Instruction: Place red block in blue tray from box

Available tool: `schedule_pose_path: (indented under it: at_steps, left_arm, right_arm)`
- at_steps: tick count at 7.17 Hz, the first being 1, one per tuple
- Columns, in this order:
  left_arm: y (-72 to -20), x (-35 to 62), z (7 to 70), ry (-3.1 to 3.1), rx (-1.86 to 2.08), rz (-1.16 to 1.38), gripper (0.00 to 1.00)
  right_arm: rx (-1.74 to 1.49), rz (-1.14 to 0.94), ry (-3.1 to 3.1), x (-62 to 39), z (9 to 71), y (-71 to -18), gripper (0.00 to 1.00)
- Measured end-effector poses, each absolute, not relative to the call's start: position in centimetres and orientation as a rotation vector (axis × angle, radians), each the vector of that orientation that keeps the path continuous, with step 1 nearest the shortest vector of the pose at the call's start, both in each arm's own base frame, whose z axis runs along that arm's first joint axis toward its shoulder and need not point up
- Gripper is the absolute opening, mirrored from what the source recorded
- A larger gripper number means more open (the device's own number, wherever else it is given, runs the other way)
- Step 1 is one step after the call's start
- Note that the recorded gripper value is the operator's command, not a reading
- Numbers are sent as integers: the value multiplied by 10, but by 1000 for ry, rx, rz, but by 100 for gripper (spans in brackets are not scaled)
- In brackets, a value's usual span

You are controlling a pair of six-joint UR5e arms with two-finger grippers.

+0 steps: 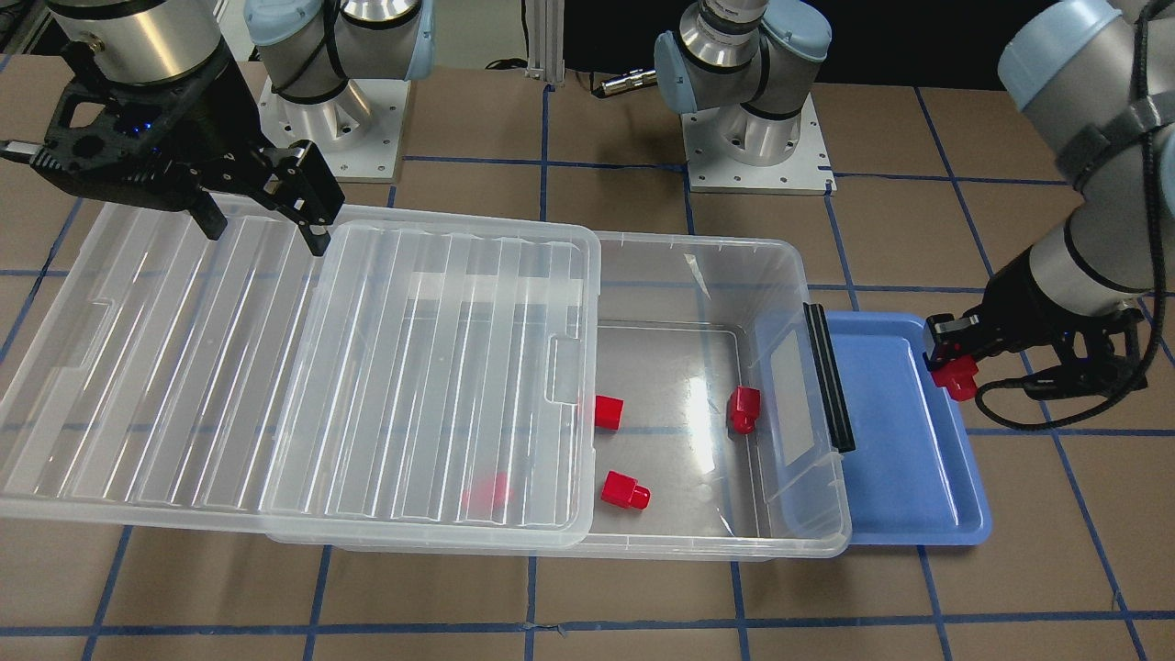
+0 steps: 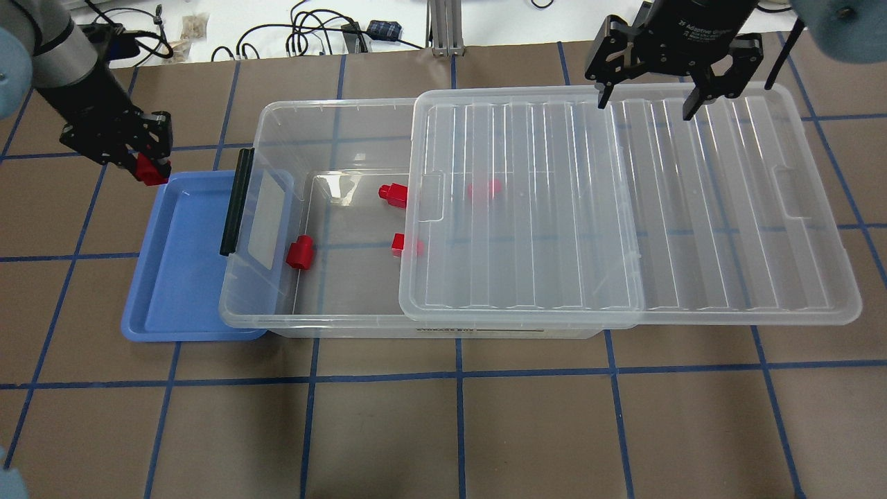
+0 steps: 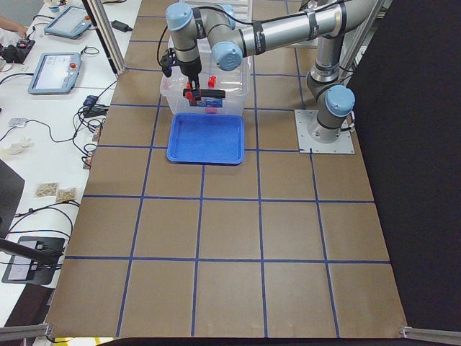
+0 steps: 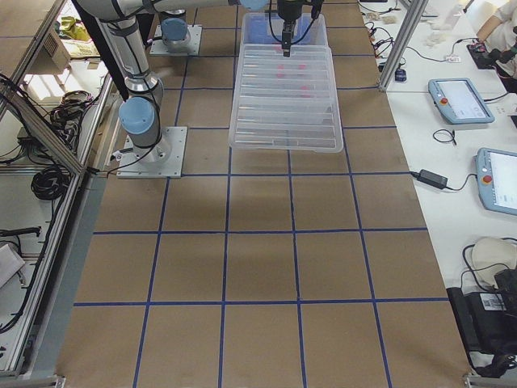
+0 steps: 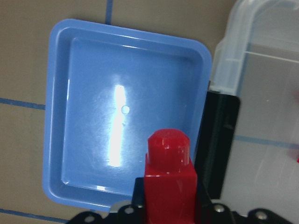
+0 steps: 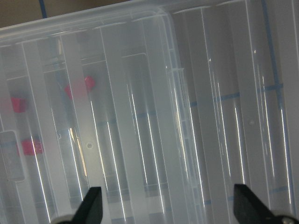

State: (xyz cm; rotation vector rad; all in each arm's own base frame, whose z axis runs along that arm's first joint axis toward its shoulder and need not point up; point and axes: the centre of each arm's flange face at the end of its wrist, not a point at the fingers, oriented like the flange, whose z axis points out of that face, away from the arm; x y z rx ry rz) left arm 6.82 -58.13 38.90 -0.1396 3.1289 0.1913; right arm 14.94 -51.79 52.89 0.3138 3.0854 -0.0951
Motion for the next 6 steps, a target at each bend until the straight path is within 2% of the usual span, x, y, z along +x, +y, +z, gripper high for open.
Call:
schedule_pose_path:
  at_steps: [4,6]
  left_arm:
    - [-566,99,281,3163,-112,264,0]
    - [-568,100,240,3173,-100,309,0]
  right_arm:
    - [293,-143,3115,146,530,-521,100]
    - [131,-150,3128,147,528,-523,100]
